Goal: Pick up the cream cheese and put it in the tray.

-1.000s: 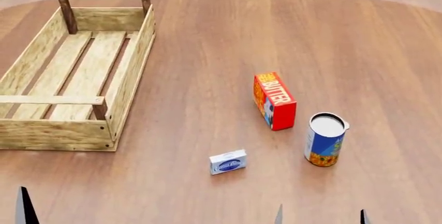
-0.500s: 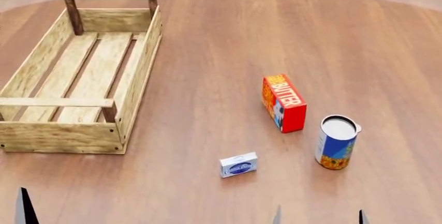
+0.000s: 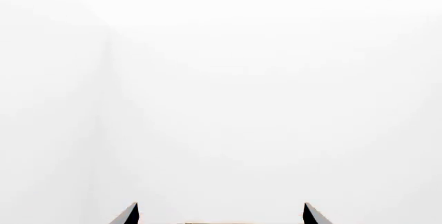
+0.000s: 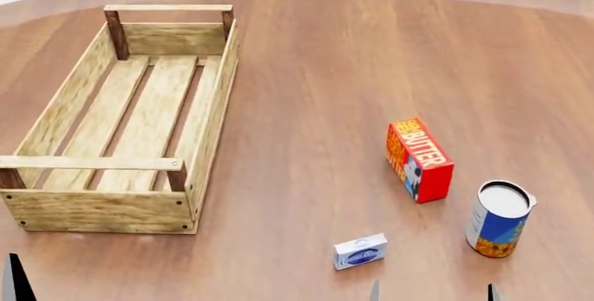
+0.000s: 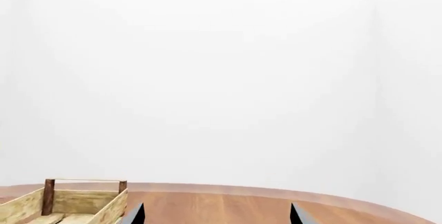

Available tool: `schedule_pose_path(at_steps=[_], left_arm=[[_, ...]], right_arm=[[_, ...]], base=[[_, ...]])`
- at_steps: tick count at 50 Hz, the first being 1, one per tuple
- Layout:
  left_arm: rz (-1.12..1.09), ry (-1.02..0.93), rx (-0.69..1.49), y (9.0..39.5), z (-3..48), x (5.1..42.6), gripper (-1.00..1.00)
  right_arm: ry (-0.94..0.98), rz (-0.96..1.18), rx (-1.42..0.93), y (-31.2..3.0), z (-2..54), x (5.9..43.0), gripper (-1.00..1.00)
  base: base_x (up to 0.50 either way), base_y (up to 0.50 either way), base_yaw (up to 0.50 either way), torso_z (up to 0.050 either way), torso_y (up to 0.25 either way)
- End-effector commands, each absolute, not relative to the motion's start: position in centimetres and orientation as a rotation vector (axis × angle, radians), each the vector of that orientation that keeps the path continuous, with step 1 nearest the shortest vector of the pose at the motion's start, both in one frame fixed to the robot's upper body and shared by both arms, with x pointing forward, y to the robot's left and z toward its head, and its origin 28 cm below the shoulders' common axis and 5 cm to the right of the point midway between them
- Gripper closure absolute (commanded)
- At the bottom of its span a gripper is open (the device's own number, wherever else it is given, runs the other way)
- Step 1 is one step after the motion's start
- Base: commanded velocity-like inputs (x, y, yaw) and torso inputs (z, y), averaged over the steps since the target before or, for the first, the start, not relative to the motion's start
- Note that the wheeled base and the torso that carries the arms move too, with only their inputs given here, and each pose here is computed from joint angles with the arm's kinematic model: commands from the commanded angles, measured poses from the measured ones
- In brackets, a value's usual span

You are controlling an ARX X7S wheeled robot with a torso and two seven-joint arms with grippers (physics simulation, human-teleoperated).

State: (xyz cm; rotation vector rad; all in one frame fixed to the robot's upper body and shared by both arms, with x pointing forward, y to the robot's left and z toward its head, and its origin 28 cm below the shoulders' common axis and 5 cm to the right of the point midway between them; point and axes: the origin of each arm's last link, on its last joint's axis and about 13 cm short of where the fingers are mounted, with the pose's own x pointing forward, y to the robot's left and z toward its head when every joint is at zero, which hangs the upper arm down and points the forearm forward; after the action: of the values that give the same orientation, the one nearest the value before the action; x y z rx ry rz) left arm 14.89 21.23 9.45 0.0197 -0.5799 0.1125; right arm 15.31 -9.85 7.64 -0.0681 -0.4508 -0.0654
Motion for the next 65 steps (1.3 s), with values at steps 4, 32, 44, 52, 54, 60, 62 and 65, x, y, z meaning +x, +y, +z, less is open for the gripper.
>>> schedule_pose_path(at_steps=[4, 32, 44, 52, 54, 60, 62, 65], left_arm=[[0.101, -0.657, 0.018, 21.24, 9.50, 14.34, -1.00], [0.141, -0.757, -0.004, 21.77, 10.03, 13.68, -1.00], [0.153, -0.764, -0.004, 21.95, 10.16, 13.66, -1.00], [0.155, -0.765, -0.002, 21.96, 10.07, 13.77, -1.00], [0.159, -0.769, -0.005, 22.01, 10.10, 13.74, -1.00], [0.161, -0.773, -0.007, 22.01, 10.16, 13.66, -1.00], [0.162, -0.774, -0.008, 22.01, 10.18, 13.62, -1.00], [0.158, -0.773, -0.007, 21.99, 10.14, 13.64, -1.00]], right_arm=[[-0.502, -0.060, -0.074, -9.77, 7.74, 14.99, -1.00], [-0.640, -0.076, -0.072, -9.80, 7.90, 14.30, -1.00], [-0.645, -0.083, -0.089, -9.77, 7.93, 14.31, -1.00], [-0.654, -0.085, -0.097, -9.75, 7.87, 14.32, -1.00], [-0.661, -0.088, -0.101, -9.76, 7.84, 14.33, -1.00], [-0.676, -0.089, -0.104, -9.74, 7.86, 14.20, -1.00], [-0.674, -0.091, -0.102, -9.77, 7.86, 14.22, -1.00], [-0.671, -0.092, -0.103, -9.73, 7.84, 14.24, -1.00]], base=[[0.19, 0.18, 0.00, 0.000, 0.000], [0.19, 0.18, 0.00, 0.000, 0.000], [0.19, 0.18, 0.00, 0.000, 0.000], [0.19, 0.23, 0.00, 0.000, 0.000], [0.20, 0.27, 0.00, 0.000, 0.000], [0.19, 0.28, 0.00, 0.000, 0.000], [0.19, 0.29, 0.00, 0.000, 0.000], [0.19, 0.28, 0.00, 0.000, 0.000]])
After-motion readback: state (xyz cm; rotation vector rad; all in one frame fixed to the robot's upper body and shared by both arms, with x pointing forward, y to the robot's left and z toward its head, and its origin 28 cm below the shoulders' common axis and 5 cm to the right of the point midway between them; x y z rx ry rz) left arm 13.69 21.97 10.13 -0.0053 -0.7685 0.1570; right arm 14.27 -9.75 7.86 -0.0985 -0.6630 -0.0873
